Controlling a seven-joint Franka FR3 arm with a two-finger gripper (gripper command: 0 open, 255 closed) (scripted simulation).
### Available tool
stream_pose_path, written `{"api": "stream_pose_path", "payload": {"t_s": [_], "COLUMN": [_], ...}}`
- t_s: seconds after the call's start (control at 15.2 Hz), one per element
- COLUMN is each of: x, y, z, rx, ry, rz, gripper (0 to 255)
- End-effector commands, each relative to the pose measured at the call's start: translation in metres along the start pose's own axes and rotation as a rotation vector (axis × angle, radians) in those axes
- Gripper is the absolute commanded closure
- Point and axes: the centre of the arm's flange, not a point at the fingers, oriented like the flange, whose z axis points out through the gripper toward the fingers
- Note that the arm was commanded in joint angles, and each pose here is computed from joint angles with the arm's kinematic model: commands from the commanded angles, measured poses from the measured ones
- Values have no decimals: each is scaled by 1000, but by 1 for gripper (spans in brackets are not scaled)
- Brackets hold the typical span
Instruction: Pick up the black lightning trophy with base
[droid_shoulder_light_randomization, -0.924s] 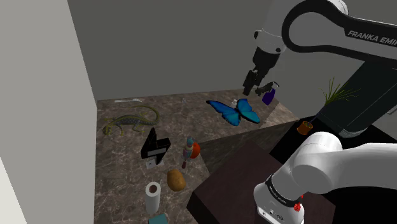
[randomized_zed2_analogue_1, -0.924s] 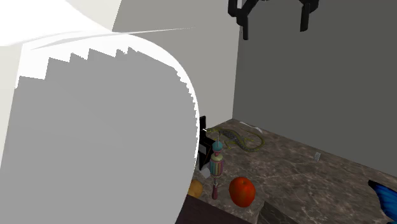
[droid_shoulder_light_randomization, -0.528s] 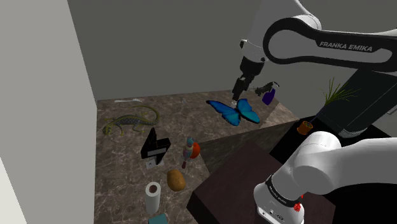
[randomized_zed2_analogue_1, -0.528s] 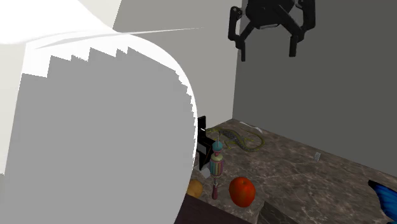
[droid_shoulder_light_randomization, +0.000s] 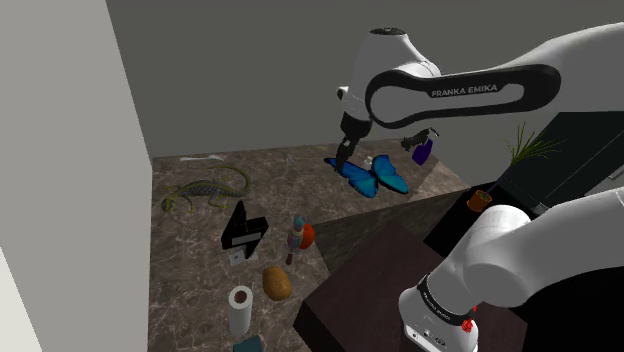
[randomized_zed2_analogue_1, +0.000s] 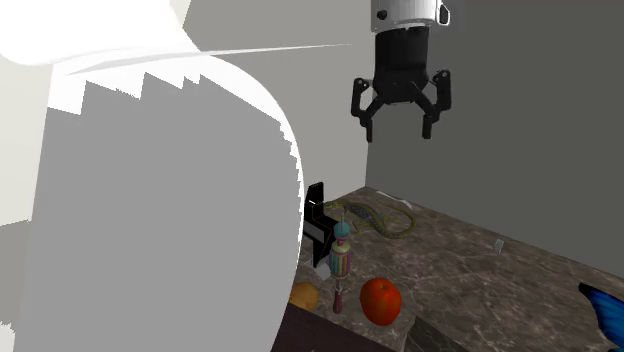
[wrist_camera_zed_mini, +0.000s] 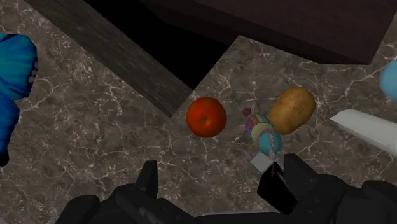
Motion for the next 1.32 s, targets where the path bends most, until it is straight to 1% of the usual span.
{"api": "stream_pose_path", "payload": {"t_s": [0.0, 0.59, 1.25], "x": [15, 85, 156], "y": [-8, -38, -90], "z": [20, 107, 201], "rx": [6, 33, 63], "ry": [6, 26, 47], "rz": [-49, -259, -492], "gripper": [0, 0, 0]}}
